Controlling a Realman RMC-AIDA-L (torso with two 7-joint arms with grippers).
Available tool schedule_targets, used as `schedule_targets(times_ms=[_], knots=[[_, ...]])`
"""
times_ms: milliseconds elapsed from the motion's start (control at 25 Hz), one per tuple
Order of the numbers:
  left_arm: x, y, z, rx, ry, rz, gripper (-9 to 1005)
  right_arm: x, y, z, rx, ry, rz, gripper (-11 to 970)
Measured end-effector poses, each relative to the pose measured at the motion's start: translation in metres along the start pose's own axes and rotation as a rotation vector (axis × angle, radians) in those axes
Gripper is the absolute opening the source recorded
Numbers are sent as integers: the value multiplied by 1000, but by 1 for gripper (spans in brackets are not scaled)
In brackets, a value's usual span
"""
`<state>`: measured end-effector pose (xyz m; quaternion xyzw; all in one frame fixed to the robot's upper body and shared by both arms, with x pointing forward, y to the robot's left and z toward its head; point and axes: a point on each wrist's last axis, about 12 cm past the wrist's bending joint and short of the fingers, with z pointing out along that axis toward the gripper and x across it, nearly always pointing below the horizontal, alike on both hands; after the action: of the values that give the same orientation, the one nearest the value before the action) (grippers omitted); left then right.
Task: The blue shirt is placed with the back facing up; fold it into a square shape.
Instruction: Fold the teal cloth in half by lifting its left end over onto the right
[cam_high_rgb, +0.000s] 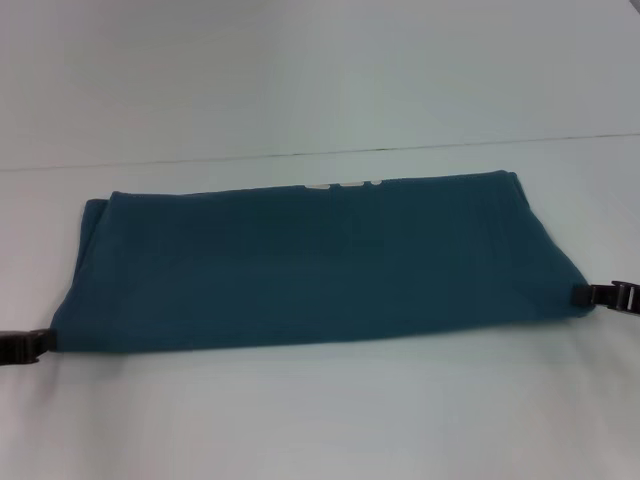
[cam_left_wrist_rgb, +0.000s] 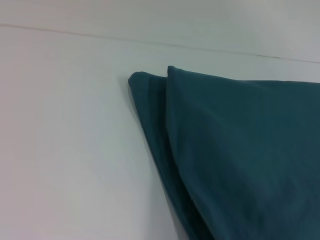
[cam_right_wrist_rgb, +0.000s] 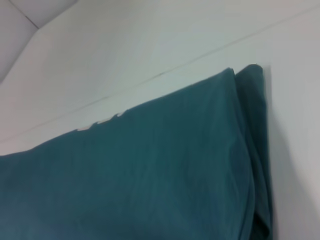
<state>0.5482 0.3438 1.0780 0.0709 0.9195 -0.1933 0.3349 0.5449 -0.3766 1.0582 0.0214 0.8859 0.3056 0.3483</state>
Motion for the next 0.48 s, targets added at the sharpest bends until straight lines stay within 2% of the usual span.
schedule_targets(times_ms=[480], knots=[[0, 0, -2, 6, 1, 2, 0, 3, -1, -1, -2, -4, 4, 90]])
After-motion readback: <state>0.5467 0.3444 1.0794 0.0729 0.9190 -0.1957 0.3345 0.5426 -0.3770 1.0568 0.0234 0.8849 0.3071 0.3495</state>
